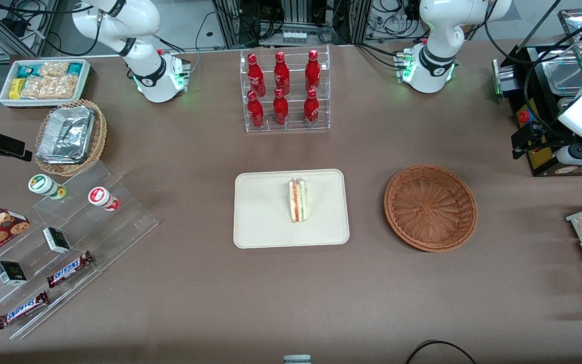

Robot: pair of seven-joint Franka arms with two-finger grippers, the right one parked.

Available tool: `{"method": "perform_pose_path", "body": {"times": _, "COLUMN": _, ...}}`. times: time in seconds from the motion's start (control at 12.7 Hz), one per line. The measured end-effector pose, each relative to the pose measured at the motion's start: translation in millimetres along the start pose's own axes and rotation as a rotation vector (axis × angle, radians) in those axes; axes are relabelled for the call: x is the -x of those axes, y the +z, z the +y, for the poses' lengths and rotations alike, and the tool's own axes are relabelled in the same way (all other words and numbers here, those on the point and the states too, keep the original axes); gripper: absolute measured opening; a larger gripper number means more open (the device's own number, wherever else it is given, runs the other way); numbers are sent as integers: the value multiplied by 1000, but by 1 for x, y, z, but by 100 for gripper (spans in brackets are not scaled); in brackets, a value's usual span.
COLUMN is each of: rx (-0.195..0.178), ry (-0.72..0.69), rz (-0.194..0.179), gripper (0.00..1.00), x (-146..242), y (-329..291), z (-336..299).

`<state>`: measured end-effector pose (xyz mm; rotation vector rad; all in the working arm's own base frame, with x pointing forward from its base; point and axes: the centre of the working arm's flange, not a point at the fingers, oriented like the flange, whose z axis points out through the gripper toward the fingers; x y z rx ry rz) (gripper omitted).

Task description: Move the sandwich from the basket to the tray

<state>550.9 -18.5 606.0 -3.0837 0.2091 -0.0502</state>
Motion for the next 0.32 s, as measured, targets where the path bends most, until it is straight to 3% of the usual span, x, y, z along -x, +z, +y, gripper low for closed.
{"method": "perform_pose_path", "body": {"times": 0.32, "rx": 20, "ry": -2, "rz": -3, "gripper": 100, "x": 0, "y": 0, "z": 2}}
